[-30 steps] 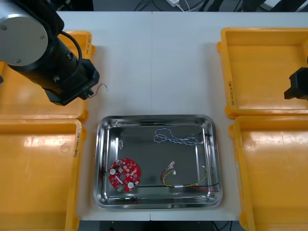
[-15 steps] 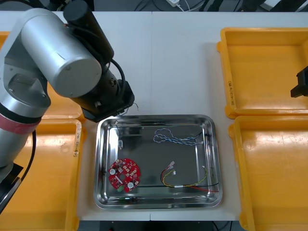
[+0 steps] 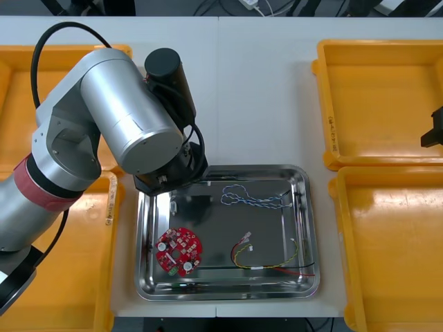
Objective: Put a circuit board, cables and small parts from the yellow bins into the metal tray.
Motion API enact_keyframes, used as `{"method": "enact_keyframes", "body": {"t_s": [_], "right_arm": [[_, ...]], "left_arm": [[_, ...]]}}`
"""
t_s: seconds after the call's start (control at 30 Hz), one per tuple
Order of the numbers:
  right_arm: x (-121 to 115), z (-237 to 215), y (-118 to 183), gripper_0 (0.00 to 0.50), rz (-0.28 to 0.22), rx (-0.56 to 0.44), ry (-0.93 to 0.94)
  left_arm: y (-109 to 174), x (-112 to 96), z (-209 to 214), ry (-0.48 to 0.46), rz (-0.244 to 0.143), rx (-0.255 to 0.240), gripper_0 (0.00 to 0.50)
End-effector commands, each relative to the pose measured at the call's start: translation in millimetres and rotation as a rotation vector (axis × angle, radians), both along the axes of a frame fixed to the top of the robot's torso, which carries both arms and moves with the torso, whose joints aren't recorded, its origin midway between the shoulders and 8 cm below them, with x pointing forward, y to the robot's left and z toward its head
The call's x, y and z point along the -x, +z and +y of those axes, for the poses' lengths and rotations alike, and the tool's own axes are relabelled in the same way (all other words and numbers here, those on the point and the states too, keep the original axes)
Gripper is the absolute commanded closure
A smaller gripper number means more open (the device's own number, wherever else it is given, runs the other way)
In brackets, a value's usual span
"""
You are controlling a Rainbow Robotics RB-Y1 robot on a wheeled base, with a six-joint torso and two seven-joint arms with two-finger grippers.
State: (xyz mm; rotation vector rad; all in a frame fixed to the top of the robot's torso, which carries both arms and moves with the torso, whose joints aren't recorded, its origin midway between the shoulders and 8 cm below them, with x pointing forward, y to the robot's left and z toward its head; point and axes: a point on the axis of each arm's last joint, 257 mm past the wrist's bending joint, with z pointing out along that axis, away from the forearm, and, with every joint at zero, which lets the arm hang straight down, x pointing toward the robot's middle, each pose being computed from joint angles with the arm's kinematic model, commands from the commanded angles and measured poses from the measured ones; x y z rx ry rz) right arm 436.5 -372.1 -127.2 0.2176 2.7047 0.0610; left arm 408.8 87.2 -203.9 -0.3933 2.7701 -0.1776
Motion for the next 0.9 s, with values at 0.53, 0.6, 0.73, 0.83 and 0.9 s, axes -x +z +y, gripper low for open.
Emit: {"method": "enact_keyframes", "body": {"t_s": [0.53,0.6,0.73,0.83,0.9], "right_arm": [[2,-15,23,0.0,-0.047,0.068,0.054],[1,-16,24,0.0,-0.055,0.083,0.066],[-3,-15,29,0.0,-0.08,0.098,0.082],[-5,-15,32,0.0,-0.091,0.096,0.087],[-5,-15,33,0.0,-0.095,0.099,0.088]], "left_arm": [[-39,7,-10,-0.067,-0.019,-0.065,0.499],[-42,6,-11,-0.068,-0.021,-0.06,0.5],[-48,5,-14,-0.081,-0.016,-0.051,0.5],[-50,4,-18,-0.092,-0.016,-0.041,0.5],[-52,4,-20,-0.096,-0.014,-0.037,0.5]]}}
